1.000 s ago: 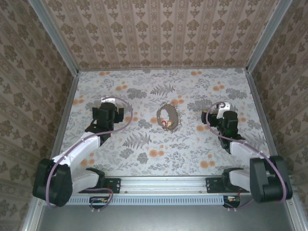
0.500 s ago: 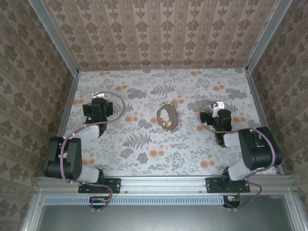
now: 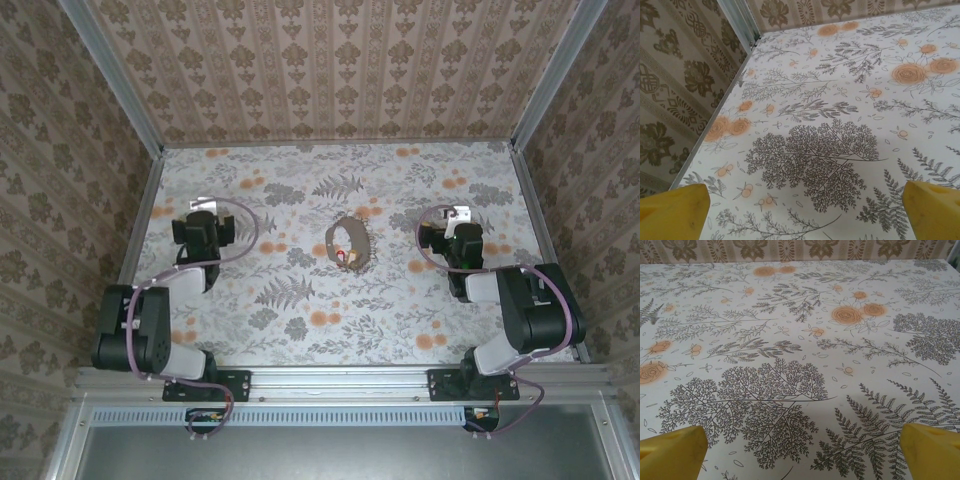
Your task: Put the keys on the keyring
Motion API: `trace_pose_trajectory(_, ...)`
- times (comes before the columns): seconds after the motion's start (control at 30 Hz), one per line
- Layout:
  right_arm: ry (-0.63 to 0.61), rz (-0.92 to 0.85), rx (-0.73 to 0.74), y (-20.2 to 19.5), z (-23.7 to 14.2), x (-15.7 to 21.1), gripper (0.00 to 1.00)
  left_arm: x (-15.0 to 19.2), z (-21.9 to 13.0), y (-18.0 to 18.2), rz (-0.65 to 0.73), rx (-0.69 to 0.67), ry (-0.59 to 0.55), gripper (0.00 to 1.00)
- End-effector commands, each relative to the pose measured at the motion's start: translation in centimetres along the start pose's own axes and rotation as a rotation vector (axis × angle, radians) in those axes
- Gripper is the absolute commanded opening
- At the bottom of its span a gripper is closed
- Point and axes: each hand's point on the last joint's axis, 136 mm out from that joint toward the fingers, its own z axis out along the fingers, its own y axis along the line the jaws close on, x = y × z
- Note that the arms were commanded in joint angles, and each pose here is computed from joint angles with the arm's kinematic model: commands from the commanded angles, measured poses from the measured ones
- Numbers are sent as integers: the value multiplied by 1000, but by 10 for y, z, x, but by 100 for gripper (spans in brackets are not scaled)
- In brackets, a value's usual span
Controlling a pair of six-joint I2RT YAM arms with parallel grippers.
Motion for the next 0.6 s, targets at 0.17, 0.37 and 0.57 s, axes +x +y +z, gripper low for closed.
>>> trace_pose_trajectory(0.17, -46, 17, 25, -4, 0, -15, 100, 4, 5, 0, -90, 121, -82, 100)
trace_pose_trajectory(0.37, -46, 16, 25, -4, 0, -15, 100, 6, 4, -2, -79, 120, -104, 100)
trace_pose_trajectory(0.57, -35, 16, 20, -4, 2, -14, 100, 7, 5, -2, -77, 117, -100, 100)
